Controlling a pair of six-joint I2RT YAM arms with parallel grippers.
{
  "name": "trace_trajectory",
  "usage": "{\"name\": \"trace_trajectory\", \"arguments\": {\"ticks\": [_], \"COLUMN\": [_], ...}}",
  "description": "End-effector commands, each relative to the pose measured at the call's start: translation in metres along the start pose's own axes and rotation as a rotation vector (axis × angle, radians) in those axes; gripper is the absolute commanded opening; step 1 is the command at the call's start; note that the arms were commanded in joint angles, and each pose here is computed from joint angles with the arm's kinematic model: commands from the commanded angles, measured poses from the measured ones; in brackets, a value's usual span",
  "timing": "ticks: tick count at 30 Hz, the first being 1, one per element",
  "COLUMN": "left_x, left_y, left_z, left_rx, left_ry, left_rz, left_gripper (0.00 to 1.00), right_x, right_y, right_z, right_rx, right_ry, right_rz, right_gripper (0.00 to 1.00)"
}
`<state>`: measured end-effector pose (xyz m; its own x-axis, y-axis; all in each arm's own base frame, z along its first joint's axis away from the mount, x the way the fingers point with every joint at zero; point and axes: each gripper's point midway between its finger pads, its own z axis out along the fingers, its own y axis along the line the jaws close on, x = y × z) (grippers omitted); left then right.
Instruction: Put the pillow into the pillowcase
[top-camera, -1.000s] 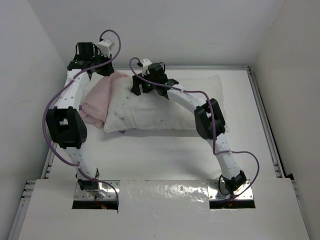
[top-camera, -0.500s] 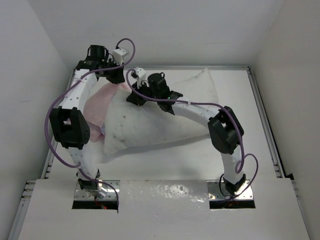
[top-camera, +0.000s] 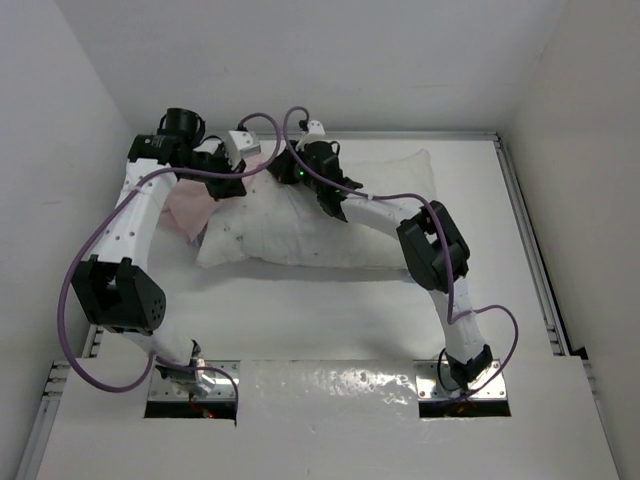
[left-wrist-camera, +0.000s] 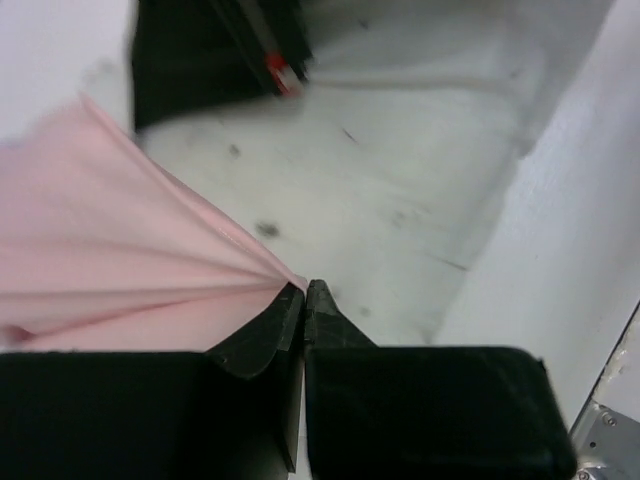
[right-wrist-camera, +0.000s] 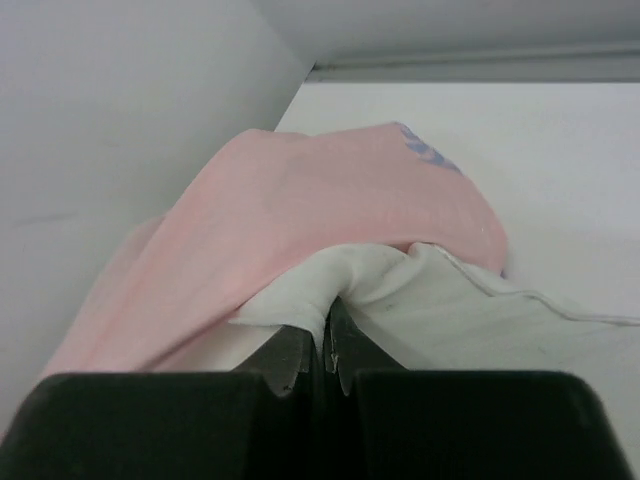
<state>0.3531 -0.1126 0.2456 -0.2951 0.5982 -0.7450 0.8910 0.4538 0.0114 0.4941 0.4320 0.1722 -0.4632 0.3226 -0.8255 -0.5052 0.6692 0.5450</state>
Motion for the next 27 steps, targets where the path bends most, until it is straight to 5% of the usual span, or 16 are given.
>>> {"name": "trace_trajectory", "arguments": {"ticks": [1, 7, 8, 10, 11, 14, 17, 20, 21, 22, 24, 27], "left_x": [0.002, 0.01, 0.007, 0.003, 0.0, 0.001, 0.011, 0.034, 0.04, 0.053, 0.067, 0.093], "left_y": [-0.038, -0.025, -0.023, -0.015, -0.012, 0.006, 0.03, 0.057, 0.062, 0.063, 0.065, 0.065], "left_z": [0.001, 0.016, 0.017, 0.018, 0.016, 0.006, -0.017, -0.051, -0.056, -0.057, -0.064, -0.059], "left_rx": [0.117, 0.075, 0.07, 0.041, 0.022, -0.082, -0.196, -0.33, -0.364, -0.386, -0.451, -0.499], "left_ry": [-0.034, -0.032, -0.041, -0.051, -0.054, -0.025, -0.032, -0.041, -0.028, -0.001, 0.045, 0.105], "left_rz": [-0.01, -0.101, -0.13, -0.148, -0.148, -0.151, -0.213, -0.317, -0.328, -0.351, -0.343, -0.35], "left_gripper": [0.0, 0.01, 0.09, 0.25, 0.31, 0.44, 0.56, 0.57, 0.56, 0.53, 0.43, 0.39], "right_x": [-0.097, -0.078, -0.075, -0.073, -0.071, -0.077, -0.088, -0.084, -0.089, -0.083, -0.078, -0.047], "right_y": [-0.031, -0.049, -0.05, -0.051, -0.045, -0.025, -0.007, -0.001, 0.011, 0.014, 0.031, 0.051], "right_z": [-0.003, -0.005, -0.007, -0.013, -0.014, -0.027, -0.049, -0.069, -0.081, -0.088, -0.099, -0.11], "right_rx": [0.139, 0.189, 0.184, 0.189, 0.151, 0.073, 0.027, 0.002, -0.036, -0.047, -0.091, -0.146], "right_ry": [-0.336, -0.267, -0.238, -0.194, -0.158, -0.072, -0.032, 0.015, 0.018, 0.055, 0.083, 0.169], "right_rz": [0.096, 0.032, -0.022, -0.129, -0.17, -0.347, -0.476, -0.55, -0.569, -0.581, -0.631, -0.76], "right_gripper": [0.0, 0.01, 0.08, 0.48, 0.77, 0.99, 0.99, 0.96, 0.87, 0.58, 0.35, 0.58]}}
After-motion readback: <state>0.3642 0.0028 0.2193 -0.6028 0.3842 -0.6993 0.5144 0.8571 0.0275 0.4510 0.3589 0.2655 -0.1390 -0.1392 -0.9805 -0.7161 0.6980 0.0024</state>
